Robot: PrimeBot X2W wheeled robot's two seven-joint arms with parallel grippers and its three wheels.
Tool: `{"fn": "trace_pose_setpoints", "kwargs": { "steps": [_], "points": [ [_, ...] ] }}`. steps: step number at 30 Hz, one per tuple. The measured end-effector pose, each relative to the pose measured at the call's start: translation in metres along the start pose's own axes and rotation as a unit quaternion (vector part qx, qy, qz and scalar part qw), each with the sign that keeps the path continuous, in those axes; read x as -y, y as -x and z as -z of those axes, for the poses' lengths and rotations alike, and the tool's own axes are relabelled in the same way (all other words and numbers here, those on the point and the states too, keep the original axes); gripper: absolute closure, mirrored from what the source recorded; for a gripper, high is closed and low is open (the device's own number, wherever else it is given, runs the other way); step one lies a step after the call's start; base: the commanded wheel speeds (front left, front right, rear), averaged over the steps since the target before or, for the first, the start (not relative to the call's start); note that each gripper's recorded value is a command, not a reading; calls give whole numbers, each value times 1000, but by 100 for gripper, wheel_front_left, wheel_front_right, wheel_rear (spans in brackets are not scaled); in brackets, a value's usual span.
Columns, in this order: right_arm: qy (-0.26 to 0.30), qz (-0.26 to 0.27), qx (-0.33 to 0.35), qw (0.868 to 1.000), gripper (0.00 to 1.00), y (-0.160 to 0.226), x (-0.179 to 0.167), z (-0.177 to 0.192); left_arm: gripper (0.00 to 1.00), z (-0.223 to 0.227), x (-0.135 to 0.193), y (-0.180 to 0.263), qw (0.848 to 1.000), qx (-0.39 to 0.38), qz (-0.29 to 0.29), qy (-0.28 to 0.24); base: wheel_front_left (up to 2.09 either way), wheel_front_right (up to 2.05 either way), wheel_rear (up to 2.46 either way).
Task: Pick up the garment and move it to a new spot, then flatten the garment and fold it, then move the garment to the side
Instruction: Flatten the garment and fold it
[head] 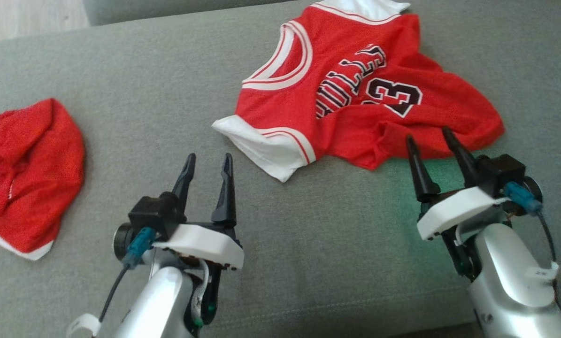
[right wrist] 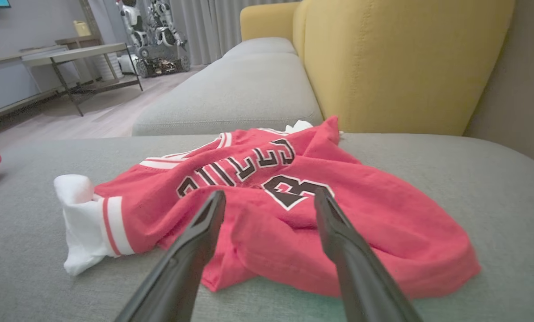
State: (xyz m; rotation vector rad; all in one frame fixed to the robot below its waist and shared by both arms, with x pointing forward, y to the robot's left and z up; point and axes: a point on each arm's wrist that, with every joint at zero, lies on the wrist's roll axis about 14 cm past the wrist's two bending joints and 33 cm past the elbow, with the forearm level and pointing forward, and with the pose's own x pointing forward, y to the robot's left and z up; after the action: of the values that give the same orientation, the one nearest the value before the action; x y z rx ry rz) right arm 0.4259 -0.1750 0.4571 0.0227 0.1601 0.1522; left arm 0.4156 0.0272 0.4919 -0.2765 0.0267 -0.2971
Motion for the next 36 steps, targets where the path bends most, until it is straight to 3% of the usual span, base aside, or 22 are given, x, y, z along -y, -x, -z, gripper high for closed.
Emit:
{"fn": "trace_pose_setpoints", "kwargs": {
  "steps": [8,19,20,21,22,31,36],
  "points": [
    [4,-31,-51,998,0,-21,-25,18,0,4,-18,8,1000,-7,-27,-2,0,0,0],
    [-1,-18,-101,995,0,-37,-22,46,0,8,-42,16,998,-14,-65,-2,0,0,0],
    [-3,-17,-104,994,24,-37,-22,48,0,9,-42,16,998,-15,-66,-2,0,0,0],
    [-4,-16,-105,994,67,-37,-22,49,0,9,-42,16,998,-16,-65,-2,0,0,0],
    [-4,-15,-107,994,100,-37,-21,51,0,10,-42,16,998,-17,-65,-2,0,0,0],
    [3,9,-96,995,100,-36,-3,41,0,11,-34,12,998,-18,-53,0,0,0,0],
    [50,9,-76,996,100,-28,7,22,0,6,-28,7,999,-11,-44,0,0,0,0]
  ]
}}
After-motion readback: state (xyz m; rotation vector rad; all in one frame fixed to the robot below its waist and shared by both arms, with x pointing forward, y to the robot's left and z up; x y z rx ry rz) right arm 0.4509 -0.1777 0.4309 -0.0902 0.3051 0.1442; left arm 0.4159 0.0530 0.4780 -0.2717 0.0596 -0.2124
